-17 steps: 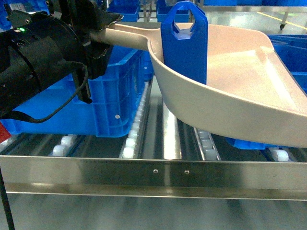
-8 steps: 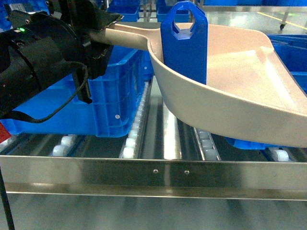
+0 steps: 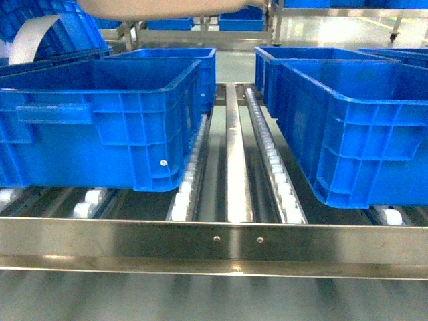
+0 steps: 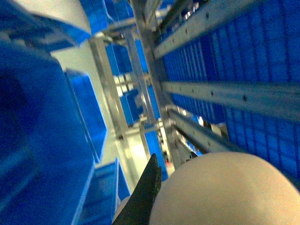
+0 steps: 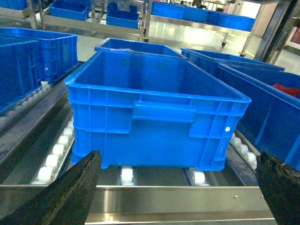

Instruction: Place part in tray to right shelf

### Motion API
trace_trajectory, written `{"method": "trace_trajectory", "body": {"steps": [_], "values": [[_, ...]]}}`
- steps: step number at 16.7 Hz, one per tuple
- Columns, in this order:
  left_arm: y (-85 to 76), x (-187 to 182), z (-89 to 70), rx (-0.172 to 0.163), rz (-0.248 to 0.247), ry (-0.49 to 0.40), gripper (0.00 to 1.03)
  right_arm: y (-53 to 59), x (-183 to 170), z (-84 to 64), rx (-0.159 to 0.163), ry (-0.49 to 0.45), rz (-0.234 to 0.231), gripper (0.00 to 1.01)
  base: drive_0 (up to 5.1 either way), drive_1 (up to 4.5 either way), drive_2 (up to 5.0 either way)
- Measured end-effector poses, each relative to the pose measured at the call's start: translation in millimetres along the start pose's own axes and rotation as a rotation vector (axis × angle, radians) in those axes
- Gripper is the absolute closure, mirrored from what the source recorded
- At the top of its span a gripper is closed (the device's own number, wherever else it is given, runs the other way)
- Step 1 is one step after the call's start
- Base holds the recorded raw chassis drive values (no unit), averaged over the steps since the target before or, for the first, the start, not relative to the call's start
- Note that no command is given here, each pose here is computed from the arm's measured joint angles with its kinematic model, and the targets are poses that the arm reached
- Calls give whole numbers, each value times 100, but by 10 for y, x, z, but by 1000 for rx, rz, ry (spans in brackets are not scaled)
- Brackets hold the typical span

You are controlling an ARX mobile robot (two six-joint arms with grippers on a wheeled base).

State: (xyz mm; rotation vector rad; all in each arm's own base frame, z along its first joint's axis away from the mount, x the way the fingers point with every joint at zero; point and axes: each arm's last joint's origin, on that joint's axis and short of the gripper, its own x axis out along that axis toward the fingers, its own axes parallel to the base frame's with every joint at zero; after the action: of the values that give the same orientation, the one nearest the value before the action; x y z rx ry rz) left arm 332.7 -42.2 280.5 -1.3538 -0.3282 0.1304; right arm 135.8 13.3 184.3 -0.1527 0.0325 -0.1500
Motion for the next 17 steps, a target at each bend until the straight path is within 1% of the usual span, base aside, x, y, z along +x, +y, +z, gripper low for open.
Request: {"method": "trace_trajectory", "body": {"steps": [1,2,3,4,5,6,8,9,12,17], "values": [[-46,33,114,43,35,-67,90,0,0,0,0,0,0,3,0,0,0],[-142,130,314,254,155,-292,90,0,0,0,0,0,0,3,0,0,0],[-201,141,361,354,185,-391,90,0,0,0,0,0,0,3,0,0,0],[-260,153,387,422,201,-439,90,0,0,0,0,0,0,3,0,0,0],[-329,163,390,493,195,-451,90,0,0,0,0,0,0,3,0,0,0],[-357,177,369,547,193,-449,90,0,0,0,0,0,0,3,0,0,0],[-350,190,347,598,197,-435,90,0,0,0,0,0,0,3,0,0,0],[-348,191,348,610,201,-434,90,0,0,0,0,0,0,3,0,0,0],[-350,192,348,616,201,-431,90,0,0,0,0,0,0,3,0,0,0],[-351,200,364,615,197,-431,90,0,0,0,0,0,0,3,0,0,0]]}}
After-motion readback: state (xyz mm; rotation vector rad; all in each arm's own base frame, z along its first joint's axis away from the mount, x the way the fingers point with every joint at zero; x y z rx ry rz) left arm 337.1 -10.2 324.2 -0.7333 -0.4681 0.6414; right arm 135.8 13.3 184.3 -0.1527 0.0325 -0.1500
